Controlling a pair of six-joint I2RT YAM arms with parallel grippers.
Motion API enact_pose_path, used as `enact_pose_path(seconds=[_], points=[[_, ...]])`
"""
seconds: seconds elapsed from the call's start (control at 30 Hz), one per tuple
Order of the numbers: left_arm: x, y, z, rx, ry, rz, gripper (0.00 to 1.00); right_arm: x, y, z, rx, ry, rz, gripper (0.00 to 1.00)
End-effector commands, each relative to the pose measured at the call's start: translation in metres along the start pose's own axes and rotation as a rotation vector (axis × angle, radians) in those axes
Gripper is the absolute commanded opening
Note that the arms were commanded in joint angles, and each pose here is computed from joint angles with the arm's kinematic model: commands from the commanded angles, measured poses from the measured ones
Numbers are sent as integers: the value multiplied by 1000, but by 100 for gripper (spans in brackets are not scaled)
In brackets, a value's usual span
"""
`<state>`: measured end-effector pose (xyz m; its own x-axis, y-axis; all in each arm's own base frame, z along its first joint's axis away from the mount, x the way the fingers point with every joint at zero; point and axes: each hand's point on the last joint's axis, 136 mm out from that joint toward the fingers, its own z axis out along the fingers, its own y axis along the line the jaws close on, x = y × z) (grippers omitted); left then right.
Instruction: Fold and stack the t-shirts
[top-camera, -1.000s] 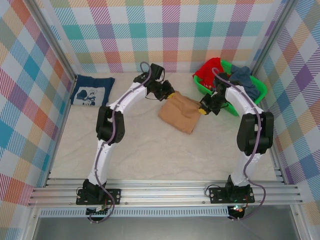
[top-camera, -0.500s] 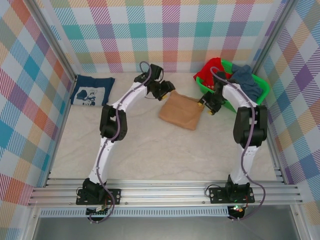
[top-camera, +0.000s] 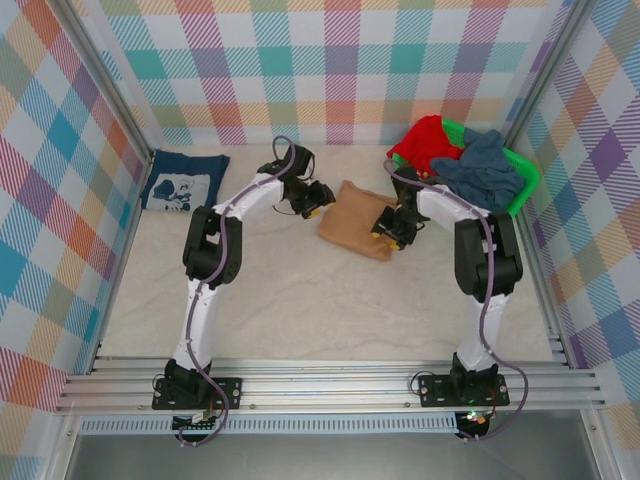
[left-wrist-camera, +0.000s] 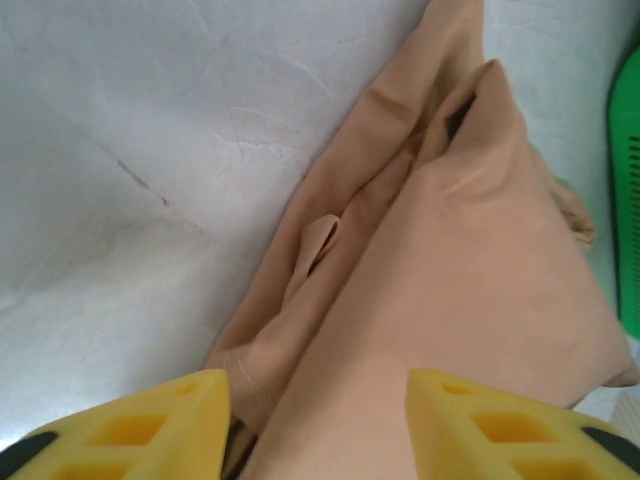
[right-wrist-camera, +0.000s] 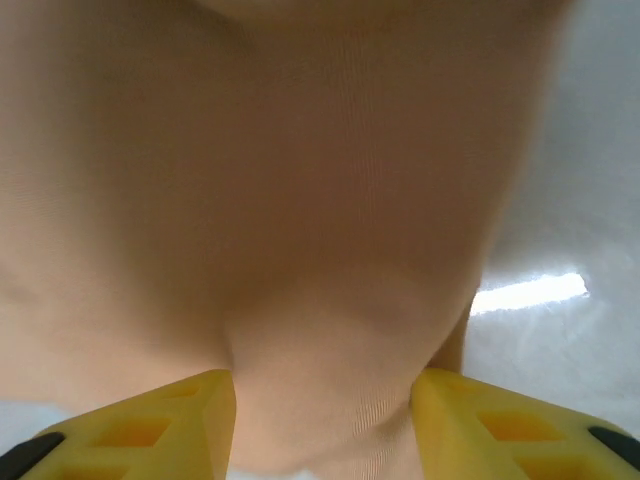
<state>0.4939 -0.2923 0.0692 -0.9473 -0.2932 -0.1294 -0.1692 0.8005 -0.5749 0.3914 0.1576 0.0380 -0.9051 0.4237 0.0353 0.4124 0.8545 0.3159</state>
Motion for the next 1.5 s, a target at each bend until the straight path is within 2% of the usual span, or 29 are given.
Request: enact_pose_path(seconds=[0.0,0.13,0.33,0.47,0.57,0.63,0.7,0.8,0.87,0.93,1.03,1.17,1.27,1.47], points=[[17,16,13,-60,52,24,37,-7,0,1,25,6,-53,42],[36,29,11,-74,60,13,22,9,3,8,44,47,-127,30],[82,53,-10,-107,80,11,8,56,-2,12,69,114,-231,25],[134,80,-34,-164,138,-2,6,99,-16,8,85,196,-287,24],[191,96,-58,-191,206,10,6,145,-29,0,86,263,-342,25],[225,108,-73,-200,241,-5,8,175,-34,-9,59,300,-363,32],[236,110,-92,-195,223,-14,18,189,-31,-24,7,305,-360,39],[223,97,-128,-182,118,22,40,186,-25,-53,-41,239,-347,47],[208,84,-146,-152,49,45,46,175,-20,-67,-84,193,-316,48],[195,72,-149,-92,24,47,49,157,-11,-76,-166,155,-275,48],[180,63,-134,-51,41,64,49,134,0,-71,-233,142,-293,48],[160,67,-115,-85,17,44,49,124,9,-52,-232,200,-333,46],[146,77,-99,-98,0,-25,49,127,6,-44,-208,250,-289,44],[123,67,-85,-122,-36,7,44,126,-15,-64,-90,190,-197,47]])
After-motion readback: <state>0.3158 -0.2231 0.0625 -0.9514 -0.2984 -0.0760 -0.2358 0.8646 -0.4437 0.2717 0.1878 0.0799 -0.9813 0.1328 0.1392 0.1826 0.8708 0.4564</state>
